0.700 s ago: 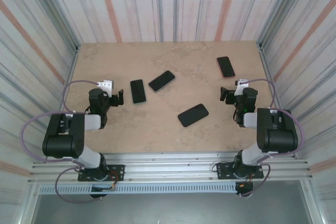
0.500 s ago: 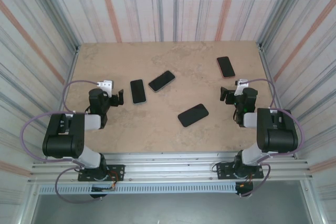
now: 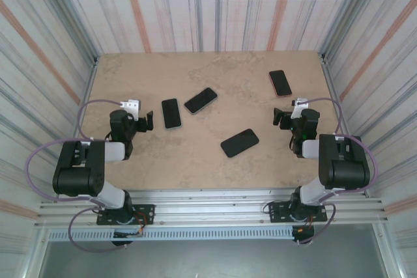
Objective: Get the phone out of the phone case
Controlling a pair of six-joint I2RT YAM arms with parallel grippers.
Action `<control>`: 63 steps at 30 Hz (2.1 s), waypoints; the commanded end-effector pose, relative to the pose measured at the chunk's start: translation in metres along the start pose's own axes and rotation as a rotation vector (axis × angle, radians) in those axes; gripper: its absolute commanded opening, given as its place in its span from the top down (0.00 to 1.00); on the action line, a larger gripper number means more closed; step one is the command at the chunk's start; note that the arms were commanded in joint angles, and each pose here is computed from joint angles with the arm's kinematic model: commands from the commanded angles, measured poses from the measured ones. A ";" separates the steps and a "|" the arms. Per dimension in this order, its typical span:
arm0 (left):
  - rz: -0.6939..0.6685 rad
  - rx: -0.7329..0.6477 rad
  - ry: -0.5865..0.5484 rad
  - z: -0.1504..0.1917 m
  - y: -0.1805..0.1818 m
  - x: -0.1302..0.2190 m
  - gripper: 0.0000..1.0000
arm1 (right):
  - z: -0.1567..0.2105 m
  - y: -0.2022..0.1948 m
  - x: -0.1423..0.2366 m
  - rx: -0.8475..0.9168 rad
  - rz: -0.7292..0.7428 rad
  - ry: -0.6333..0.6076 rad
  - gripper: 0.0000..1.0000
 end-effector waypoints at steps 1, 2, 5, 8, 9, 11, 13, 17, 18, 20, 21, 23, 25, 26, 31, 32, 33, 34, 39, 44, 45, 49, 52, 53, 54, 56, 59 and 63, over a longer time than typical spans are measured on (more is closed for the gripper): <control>0.010 -0.007 -0.028 -0.007 0.001 0.000 0.01 | -0.004 0.001 0.000 0.002 -0.015 -0.016 0.01; 0.005 -0.005 -0.028 -0.007 0.002 0.000 0.01 | -0.004 0.001 0.001 0.002 -0.016 -0.018 0.01; -0.016 -0.007 -0.042 -0.015 0.003 0.006 0.01 | -0.011 0.001 0.005 -0.003 -0.018 -0.032 0.01; -0.045 -0.030 -0.039 -0.031 0.001 0.017 0.01 | -0.026 0.009 0.016 0.010 -0.059 -0.028 0.01; -0.044 -0.041 -0.036 -0.038 -0.002 0.021 0.01 | -0.032 0.012 0.021 0.012 -0.074 -0.021 0.01; -0.054 -0.031 -0.012 -0.052 -0.003 0.029 0.01 | -0.047 0.017 0.030 -0.001 -0.099 -0.028 0.01; -0.026 -0.006 0.009 -0.068 -0.007 0.037 0.01 | -0.063 0.028 0.042 -0.021 -0.162 -0.038 0.01; 0.048 0.090 0.148 -0.086 -0.016 0.046 0.01 | -0.085 0.054 0.062 -0.035 -0.300 -0.013 0.01; 0.093 0.099 0.219 -0.086 -0.023 0.047 0.01 | -0.089 0.062 0.067 -0.035 -0.339 -0.008 0.01; 0.115 0.143 0.319 -0.086 -0.028 0.046 0.01 | -0.094 0.079 0.077 -0.025 -0.410 -0.003 0.01; 0.122 0.172 0.361 -0.085 -0.030 0.045 0.01 | -0.094 0.087 0.081 -0.018 -0.437 0.010 0.01; 0.098 0.254 0.407 -0.084 -0.031 0.040 0.01 | -0.094 0.103 0.087 -0.015 -0.491 0.046 0.01; 0.128 0.315 0.460 -0.083 -0.039 0.035 0.01 | -0.093 0.118 0.091 -0.036 -0.540 0.075 0.01; 0.157 0.321 0.480 -0.083 -0.048 0.032 0.01 | -0.092 0.127 0.094 -0.046 -0.570 0.090 0.01; 0.205 0.324 0.531 -0.086 -0.081 0.015 0.01 | -0.082 0.161 0.104 -0.027 -0.617 0.156 0.01; 0.194 0.321 0.558 -0.083 -0.086 0.011 0.01 | -0.080 0.165 0.105 -0.029 -0.615 0.175 0.01; 0.171 0.314 0.584 -0.081 -0.090 0.007 0.01 | -0.079 0.168 0.106 -0.034 -0.614 0.195 0.01; 0.154 0.294 0.606 -0.077 -0.095 0.005 0.01 | -0.078 0.172 0.106 -0.039 -0.620 0.212 0.01; 0.065 0.287 0.684 -0.055 -0.102 -0.016 0.01 | -0.074 0.191 0.114 -0.029 -0.640 0.229 0.01; -0.017 0.282 0.724 -0.035 -0.097 -0.028 0.01 | -0.072 0.203 0.114 -0.021 -0.655 0.263 0.01; -0.019 0.290 0.729 -0.032 -0.098 -0.030 0.01 | -0.071 0.206 0.114 -0.018 -0.660 0.268 0.01; -0.032 0.310 0.730 -0.020 -0.099 -0.040 0.01 | -0.073 0.216 0.111 -0.025 -0.692 0.276 0.01; -0.039 0.325 0.720 -0.019 -0.099 -0.046 0.01 | -0.074 0.225 0.109 -0.029 -0.715 0.277 0.01; -0.044 0.324 0.718 -0.019 -0.100 -0.049 0.01 | -0.074 0.228 0.109 -0.027 -0.719 0.282 0.01; -0.052 0.321 0.721 -0.018 -0.101 -0.051 0.01 | -0.073 0.231 0.108 -0.024 -0.726 0.286 0.01; -0.071 0.314 0.729 -0.017 -0.101 -0.056 0.01 | -0.071 0.236 0.106 -0.016 -0.728 0.299 0.01; -0.117 0.310 0.735 -0.014 -0.099 -0.061 0.01 | -0.069 0.243 0.104 -0.006 -0.735 0.308 0.01; -0.156 0.297 0.743 -0.013 -0.095 -0.068 0.01 | -0.070 0.250 0.103 0.000 -0.741 0.319 0.01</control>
Point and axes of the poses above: each hand's point on the last joint's axis, 136 mm out from that joint toward the fingers, its own x axis back along the fingers, its own y axis along the line the jaws close on, z = x × y, the point moved 3 cm from there along x, back along the fingers, and after that the axes turned 1 degree about -x, right-handed, at the moved point
